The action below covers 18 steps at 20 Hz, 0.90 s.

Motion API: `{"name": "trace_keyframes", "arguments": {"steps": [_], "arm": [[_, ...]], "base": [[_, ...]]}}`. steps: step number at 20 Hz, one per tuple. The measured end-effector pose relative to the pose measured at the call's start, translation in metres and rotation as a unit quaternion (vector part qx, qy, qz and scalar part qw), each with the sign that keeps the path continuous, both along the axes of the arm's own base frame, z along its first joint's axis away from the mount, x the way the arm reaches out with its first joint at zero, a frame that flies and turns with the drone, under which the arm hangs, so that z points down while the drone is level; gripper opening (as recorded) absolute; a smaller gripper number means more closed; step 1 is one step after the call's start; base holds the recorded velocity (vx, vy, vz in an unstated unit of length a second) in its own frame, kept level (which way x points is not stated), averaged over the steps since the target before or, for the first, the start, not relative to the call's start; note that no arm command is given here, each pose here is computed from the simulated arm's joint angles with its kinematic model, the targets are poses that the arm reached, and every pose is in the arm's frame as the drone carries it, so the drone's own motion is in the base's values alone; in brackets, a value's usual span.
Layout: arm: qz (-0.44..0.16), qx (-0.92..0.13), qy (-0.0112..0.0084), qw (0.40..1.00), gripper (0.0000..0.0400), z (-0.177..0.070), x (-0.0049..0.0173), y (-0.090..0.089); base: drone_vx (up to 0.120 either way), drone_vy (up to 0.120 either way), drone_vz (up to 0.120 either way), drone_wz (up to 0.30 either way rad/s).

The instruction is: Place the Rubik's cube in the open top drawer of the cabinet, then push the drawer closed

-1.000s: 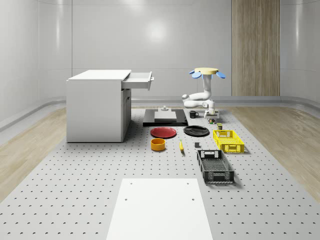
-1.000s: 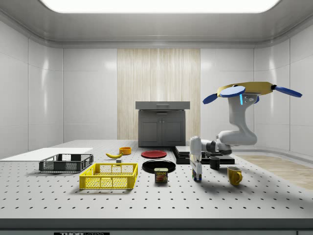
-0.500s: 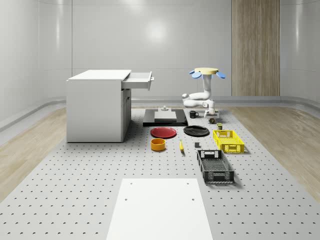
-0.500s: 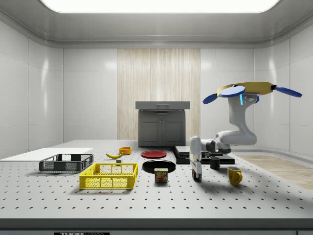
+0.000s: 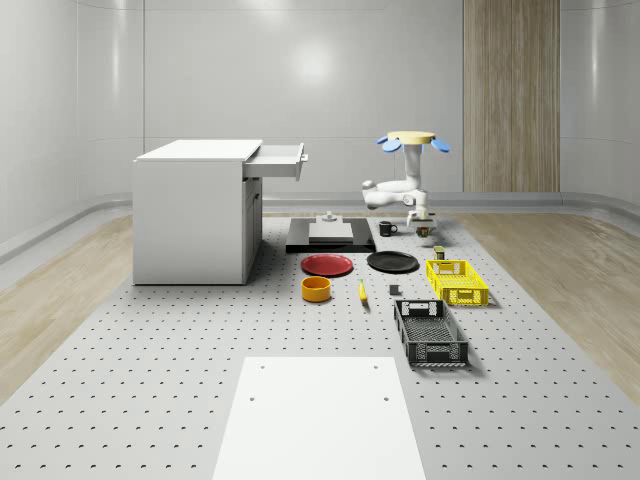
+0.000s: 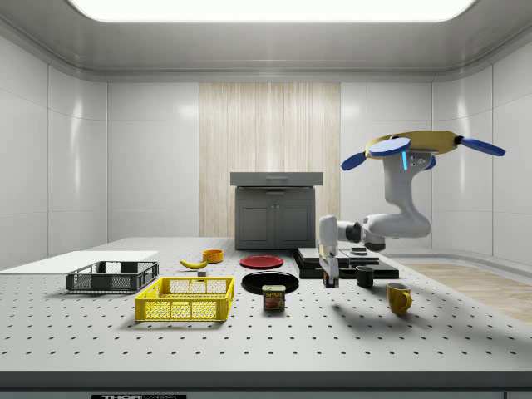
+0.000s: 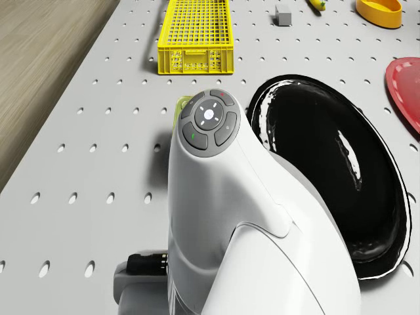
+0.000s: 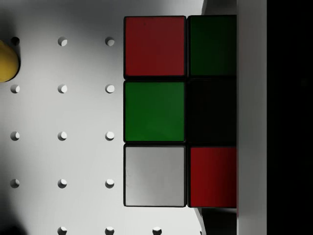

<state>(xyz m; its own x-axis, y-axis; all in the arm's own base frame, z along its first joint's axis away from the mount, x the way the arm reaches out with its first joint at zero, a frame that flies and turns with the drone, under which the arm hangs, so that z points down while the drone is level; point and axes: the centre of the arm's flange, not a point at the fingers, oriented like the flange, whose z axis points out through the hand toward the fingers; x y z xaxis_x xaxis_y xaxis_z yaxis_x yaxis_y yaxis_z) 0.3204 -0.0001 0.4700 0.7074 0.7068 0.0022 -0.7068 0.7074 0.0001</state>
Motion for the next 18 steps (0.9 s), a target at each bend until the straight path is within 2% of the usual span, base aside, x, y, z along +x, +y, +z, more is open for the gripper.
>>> {"name": "trace_keyframes", "arguments": {"steps": [18], "arm": [[0.000,0.000,0.0000,1.000,0.0325,-0.0082,0.0001,0.0000]], "base": [[0.120,-0.120,0.120,0.000]]}}
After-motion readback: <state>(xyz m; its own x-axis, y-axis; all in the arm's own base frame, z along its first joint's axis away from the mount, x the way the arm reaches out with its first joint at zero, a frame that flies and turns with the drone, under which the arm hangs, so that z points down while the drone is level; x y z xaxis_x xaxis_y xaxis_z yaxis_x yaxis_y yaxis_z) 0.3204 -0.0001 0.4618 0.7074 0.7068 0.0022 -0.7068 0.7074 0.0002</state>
